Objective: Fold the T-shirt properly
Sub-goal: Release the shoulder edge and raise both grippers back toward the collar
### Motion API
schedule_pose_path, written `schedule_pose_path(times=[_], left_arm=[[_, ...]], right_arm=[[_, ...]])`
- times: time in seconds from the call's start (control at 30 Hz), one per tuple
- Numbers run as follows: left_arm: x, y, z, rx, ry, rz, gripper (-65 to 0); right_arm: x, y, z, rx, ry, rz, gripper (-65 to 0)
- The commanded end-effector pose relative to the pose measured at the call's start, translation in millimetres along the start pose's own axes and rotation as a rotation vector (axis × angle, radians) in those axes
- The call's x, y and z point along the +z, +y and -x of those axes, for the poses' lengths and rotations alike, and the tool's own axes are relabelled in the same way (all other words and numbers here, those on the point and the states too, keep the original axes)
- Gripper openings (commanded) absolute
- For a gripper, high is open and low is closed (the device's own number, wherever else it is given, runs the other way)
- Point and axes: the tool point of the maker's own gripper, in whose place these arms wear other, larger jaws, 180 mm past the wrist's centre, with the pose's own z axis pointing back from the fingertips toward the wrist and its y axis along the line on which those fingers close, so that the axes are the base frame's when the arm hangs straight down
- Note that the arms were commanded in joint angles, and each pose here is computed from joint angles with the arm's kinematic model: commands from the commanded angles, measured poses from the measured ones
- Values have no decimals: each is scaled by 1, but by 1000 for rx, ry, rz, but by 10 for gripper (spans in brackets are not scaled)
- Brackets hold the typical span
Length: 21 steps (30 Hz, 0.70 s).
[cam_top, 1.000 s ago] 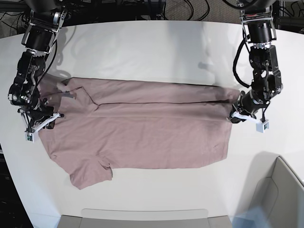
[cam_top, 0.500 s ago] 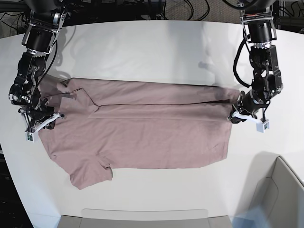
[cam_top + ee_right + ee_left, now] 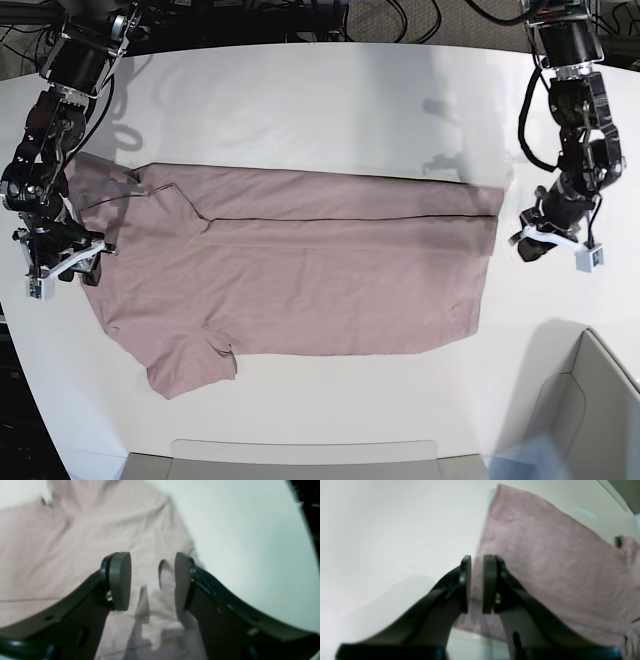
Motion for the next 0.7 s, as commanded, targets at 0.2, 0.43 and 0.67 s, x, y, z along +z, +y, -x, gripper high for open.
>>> schedule_pose_path(times=[0.2,0.43,0.67], left_arm=[[-13,-46,28,-80,73,108,-650],[-32,-69,51,-285,115,60,-650],[-53,-64,83,-415,176,-57,-650]], right_arm=[[13,7,28,-33,24,-53,-540],[-1,14,57,-80,106,-100,-650],[-20,31,91,-57,229,-150,-650]])
